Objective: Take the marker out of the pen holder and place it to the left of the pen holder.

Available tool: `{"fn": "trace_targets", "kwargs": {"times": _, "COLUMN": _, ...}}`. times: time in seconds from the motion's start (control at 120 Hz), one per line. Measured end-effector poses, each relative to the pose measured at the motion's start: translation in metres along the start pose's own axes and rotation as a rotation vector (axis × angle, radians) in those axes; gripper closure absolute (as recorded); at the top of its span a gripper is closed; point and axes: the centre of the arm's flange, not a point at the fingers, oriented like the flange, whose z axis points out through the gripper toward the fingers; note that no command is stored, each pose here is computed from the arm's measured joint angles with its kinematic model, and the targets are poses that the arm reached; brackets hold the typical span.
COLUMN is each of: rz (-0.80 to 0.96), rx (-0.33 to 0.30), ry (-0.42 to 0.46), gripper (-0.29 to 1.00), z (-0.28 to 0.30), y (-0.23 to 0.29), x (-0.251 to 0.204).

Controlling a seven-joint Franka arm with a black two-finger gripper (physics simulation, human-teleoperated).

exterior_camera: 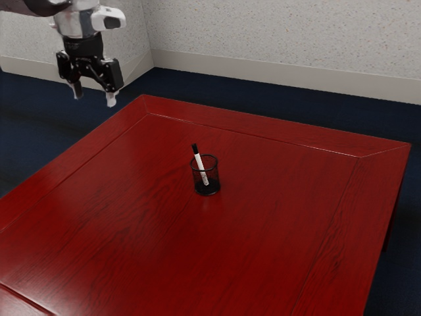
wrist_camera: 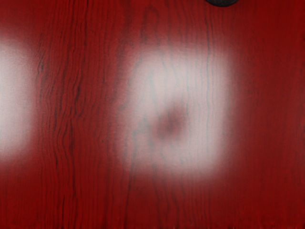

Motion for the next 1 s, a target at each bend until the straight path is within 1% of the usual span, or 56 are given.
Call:
{"fn": "trace_targets", "kwargs": {"times": 0.133, "rz": 0.041, "rx": -0.047, "ry": 0.012, "gripper": 0.00, "z": 0.013, "y": 0.026, "x": 0.019}}
{"fn": "trace_targets", "kwargs": {"times": 0.2, "rz": 0.059, "rx": -0.077, "ry": -0.026, "gripper": 0.00, "z": 0.056, "y": 0.037, "x": 0.050}}
{"fn": "trace_targets", "kwargs": {"times": 0.225, "rz": 0.050, "rx": -0.074, "ry": -0.034, "gripper": 0.00, "z": 0.070, "y": 0.032, "x": 0.063}}
{"fn": "trace_targets", "kwargs": {"times": 0.275, "rz": 0.033, "rx": -0.056, "ry": -0.020, "gripper": 0.00, "z": 0.090, "y": 0.022, "x": 0.095}}
{"fn": "trace_targets", "kwargs": {"times": 0.333, "rz": 0.007, "rx": -0.042, "ry": -0.003, "gripper": 0.00, "z": 0.109, "y": 0.017, "x": 0.118}}
{"fn": "trace_targets", "kwargs": {"times": 0.425, "rz": -0.048, "rx": -0.040, "ry": 0.044, "gripper": 0.00, "z": 0.120, "y": 0.003, "x": 0.161}}
{"fn": "trace_targets", "kwargs": {"times": 0.5, "rz": -0.099, "rx": -0.025, "ry": 0.047, "gripper": 0.00, "z": 0.139, "y": -0.014, "x": 0.182}}
{"fn": "trace_targets", "kwargs": {"times": 0.567, "rz": -0.147, "rx": -0.025, "ry": 0.032, "gripper": 0.00, "z": 0.171, "y": -0.033, "x": 0.197}}
{"fn": "trace_targets", "kwargs": {"times": 0.65, "rz": -0.178, "rx": -0.063, "ry": 0.016, "gripper": 0.00, "z": 0.233, "y": -0.036, "x": 0.221}}
{"fn": "trace_targets", "kwargs": {"times": 0.692, "rz": -0.191, "rx": -0.098, "ry": 0.045, "gripper": 0.00, "z": 0.247, "y": -0.030, "x": 0.236}}
{"fn": "trace_targets", "kwargs": {"times": 0.758, "rz": -0.216, "rx": -0.167, "ry": 0.101, "gripper": 0.00, "z": 0.252, "y": -0.020, "x": 0.255}}
{"fn": "trace_targets", "kwargs": {"times": 0.825, "rz": -0.230, "rx": -0.216, "ry": 0.148, "gripper": 0.00, "z": 0.267, "y": -0.010, "x": 0.268}}
{"fn": "trace_targets", "kwargs": {"times": 0.908, "rz": -0.233, "rx": -0.245, "ry": 0.210, "gripper": 0.00, "z": 0.286, "y": -0.003, "x": 0.281}}
{"fn": "trace_targets", "kwargs": {"times": 1.0, "rz": -0.221, "rx": -0.255, "ry": 0.277, "gripper": 0.00, "z": 0.296, "y": 0.005, "x": 0.290}}
